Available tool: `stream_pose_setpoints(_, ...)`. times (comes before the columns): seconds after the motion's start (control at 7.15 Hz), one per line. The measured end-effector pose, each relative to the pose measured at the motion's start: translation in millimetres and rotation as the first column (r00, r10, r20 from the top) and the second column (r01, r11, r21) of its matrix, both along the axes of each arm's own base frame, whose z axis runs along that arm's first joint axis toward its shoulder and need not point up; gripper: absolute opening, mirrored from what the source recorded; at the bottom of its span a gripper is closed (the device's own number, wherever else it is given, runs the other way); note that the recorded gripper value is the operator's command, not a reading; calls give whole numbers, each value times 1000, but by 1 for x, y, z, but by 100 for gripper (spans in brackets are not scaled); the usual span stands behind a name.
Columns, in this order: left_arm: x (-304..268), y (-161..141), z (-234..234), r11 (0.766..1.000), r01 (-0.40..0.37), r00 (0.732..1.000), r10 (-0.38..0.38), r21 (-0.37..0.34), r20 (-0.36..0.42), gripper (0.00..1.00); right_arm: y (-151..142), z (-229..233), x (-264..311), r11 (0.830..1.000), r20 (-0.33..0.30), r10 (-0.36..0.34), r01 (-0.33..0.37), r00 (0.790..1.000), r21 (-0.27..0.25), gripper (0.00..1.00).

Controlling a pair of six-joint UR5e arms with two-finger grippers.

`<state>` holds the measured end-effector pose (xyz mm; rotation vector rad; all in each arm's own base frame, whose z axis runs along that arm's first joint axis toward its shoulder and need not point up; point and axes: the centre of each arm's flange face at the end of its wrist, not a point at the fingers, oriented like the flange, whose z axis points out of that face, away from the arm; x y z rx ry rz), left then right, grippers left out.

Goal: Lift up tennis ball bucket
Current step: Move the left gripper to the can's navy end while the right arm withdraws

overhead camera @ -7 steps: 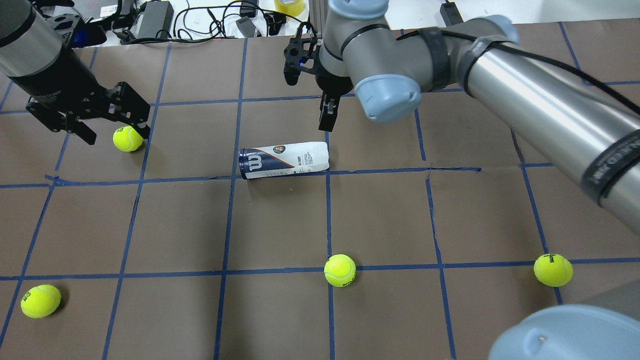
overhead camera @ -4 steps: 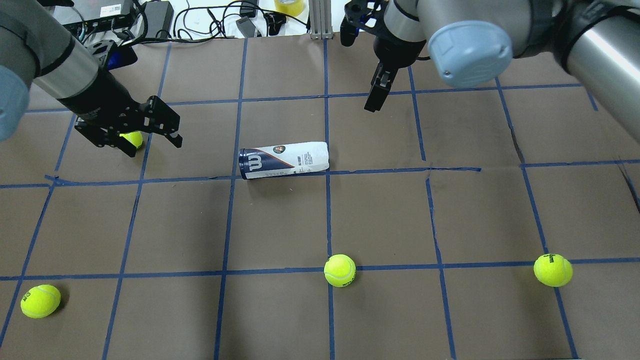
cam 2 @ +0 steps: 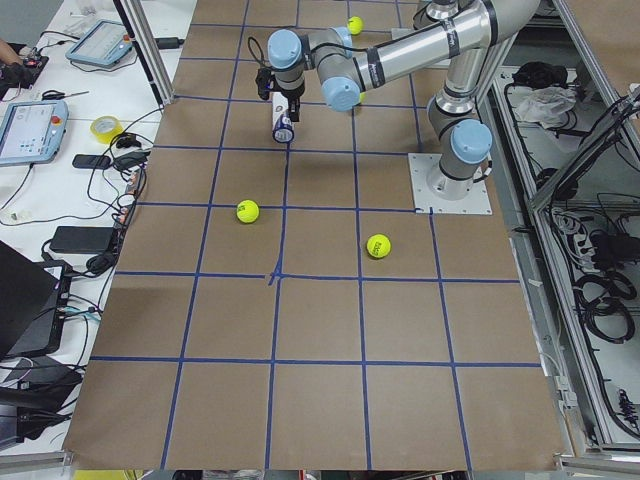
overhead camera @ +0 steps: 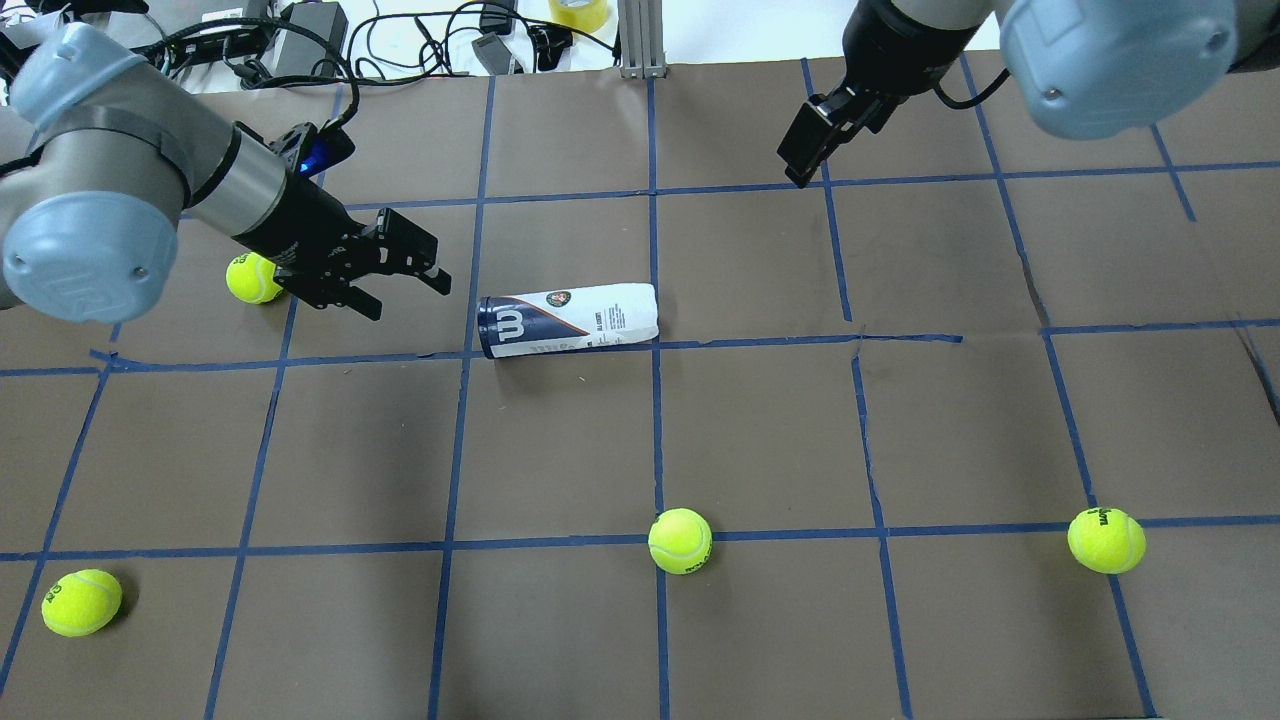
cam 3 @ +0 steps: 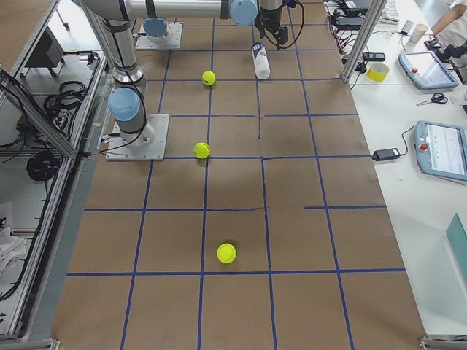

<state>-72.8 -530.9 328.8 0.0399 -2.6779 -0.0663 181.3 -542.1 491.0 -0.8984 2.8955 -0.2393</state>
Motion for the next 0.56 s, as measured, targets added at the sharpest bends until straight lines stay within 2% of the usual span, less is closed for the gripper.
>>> stream_pose_setpoints(0.14, -2, -6, -18, 1000, 3, 999, -3, 0, -34, 100, 9, 8, -6, 994, -25, -112, 112, 993, 15, 100)
stream_pose_setpoints(0.28, -2, -13, -34, 1000, 14, 998, -14, -6, -53, 100, 17, 15, -13, 980, -79, -198, 200, 977, 17, 100)
stream_pose_setpoints(0.42, -1, -21, -49, 999, 28, 998, -29, -17, -60, 100, 26, 19, -19, 965, -123, -255, 260, 959, 26, 100)
stream_pose_setpoints(0.56, 0, -28, -63, 999, 37, 997, -39, -26, -64, 100, 32, 23, -21, 953, -139, -296, 303, 945, 31, 100)
